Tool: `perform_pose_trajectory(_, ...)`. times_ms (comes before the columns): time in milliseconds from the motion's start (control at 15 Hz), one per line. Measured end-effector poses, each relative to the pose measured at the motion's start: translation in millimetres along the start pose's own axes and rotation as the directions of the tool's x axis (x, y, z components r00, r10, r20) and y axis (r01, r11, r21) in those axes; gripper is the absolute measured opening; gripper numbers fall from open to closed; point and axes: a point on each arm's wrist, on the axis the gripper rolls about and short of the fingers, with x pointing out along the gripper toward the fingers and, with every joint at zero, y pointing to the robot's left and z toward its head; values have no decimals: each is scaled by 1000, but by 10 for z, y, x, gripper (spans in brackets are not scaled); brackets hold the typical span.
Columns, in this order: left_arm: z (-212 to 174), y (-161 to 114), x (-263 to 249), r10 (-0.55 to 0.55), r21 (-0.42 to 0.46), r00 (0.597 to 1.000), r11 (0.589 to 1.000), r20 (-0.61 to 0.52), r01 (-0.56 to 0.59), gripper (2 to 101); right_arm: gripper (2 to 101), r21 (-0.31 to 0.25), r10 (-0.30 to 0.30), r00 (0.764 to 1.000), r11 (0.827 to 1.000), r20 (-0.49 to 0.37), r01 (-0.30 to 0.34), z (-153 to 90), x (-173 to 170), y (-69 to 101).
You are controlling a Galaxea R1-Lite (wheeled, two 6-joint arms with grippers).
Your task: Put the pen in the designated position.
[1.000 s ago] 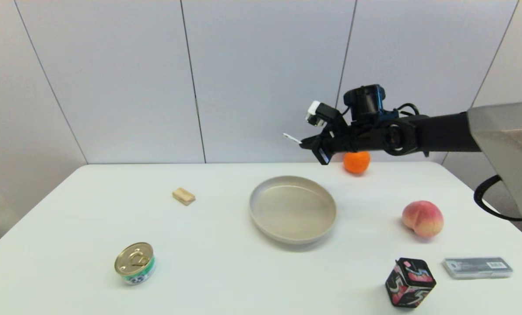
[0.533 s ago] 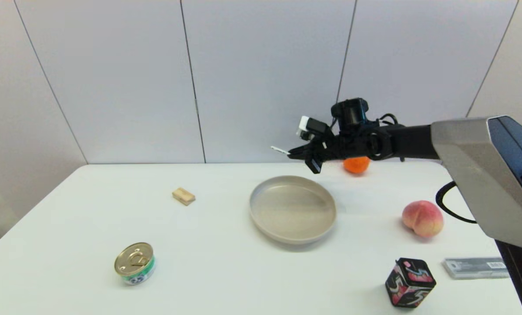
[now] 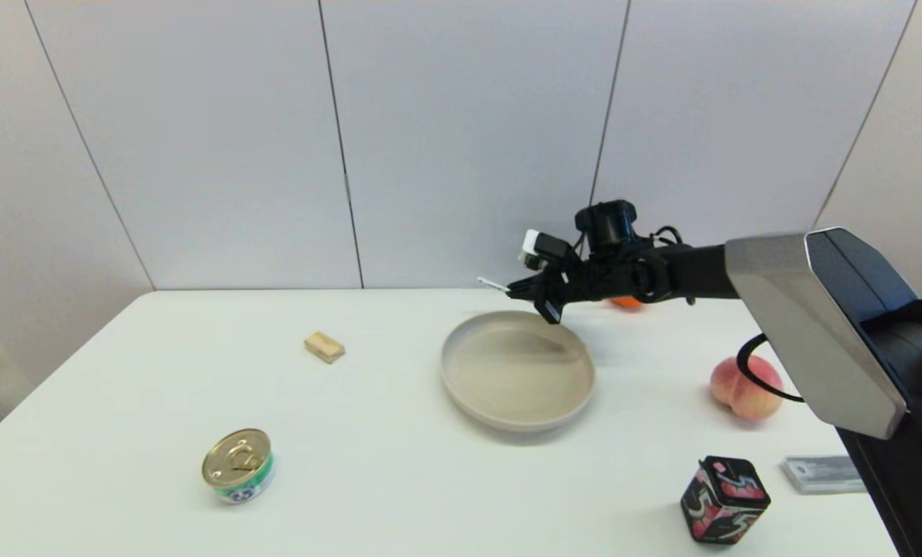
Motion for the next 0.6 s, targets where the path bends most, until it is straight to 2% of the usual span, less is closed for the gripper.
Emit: perform_pose_trajectory(600, 0, 0, 0, 0, 0, 1000, 1000, 0, 0, 979, 60, 24, 1, 1000, 1000, -21, 0, -121, 25, -9)
